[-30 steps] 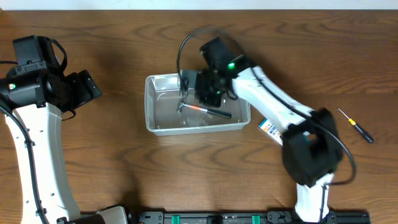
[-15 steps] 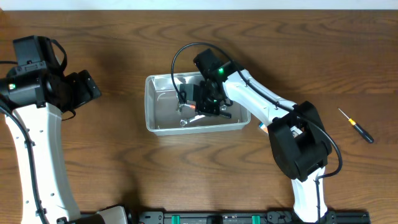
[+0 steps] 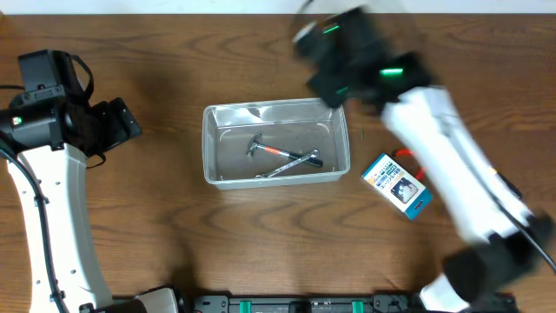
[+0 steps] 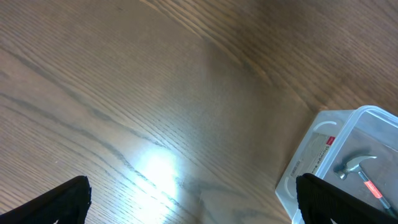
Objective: Pack container
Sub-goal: 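Lift the wrench with the right gripper and drop it into the container, then reach the right gripper to the yellow-handled screwdriver and grasp it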
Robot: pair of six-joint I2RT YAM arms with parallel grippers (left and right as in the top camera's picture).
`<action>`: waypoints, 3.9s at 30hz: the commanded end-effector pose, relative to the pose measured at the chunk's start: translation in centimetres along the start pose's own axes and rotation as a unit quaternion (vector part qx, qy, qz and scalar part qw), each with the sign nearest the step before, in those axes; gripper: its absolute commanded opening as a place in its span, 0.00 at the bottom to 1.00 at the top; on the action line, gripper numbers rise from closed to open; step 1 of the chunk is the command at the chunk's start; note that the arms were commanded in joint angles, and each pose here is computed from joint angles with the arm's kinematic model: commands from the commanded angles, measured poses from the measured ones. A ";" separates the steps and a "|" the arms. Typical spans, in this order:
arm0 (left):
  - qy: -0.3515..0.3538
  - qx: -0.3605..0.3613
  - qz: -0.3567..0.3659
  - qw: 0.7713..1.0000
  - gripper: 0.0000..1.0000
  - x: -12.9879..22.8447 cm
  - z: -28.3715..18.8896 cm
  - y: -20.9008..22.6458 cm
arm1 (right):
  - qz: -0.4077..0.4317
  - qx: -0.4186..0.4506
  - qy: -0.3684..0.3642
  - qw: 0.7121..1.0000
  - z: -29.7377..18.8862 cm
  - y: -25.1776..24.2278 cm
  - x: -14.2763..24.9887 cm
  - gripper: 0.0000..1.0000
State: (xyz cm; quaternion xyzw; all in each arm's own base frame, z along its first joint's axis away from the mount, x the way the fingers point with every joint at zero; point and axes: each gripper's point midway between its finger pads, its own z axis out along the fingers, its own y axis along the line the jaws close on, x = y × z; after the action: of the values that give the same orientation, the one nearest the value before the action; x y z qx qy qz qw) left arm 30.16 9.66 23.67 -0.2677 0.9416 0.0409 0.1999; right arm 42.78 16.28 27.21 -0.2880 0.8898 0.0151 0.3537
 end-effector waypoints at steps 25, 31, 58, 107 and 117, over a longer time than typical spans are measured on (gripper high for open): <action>-0.010 0.001 -0.001 1.000 0.98 -0.6 0.0 -0.1 | 0.418 0.080 0.167 0.889 -13.5 -13.0 21.6 0.99; -0.010 0.001 -0.001 1.000 0.98 -0.6 0.0 -0.1 | 0.345 -0.007 0.096 0.933 -13.3 -6.8 21.9 0.99; -0.002 -0.001 -0.008 1.000 0.98 -0.2 0.0 0.0 | 0.021 0.014 0.384 0.923 -0.7 -18.7 38.7 0.88; -0.008 0.000 -0.009 1.000 0.98 -0.5 0.0 -0.1 | 0.106 -0.034 0.385 0.916 4.7 -19.1 46.4 0.56; -0.006 0.000 -0.008 1.000 0.98 -0.4 0.0 -0.1 | 0.131 -0.013 0.405 0.905 3.1 -20.1 48.5 0.44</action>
State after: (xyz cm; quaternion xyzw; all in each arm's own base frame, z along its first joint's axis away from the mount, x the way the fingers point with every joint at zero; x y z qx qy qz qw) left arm 30.47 9.75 23.82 -0.2710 0.9392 0.0400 0.2072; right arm 28.77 -23.64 -0.37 -0.1665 0.9845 -0.0539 -0.0071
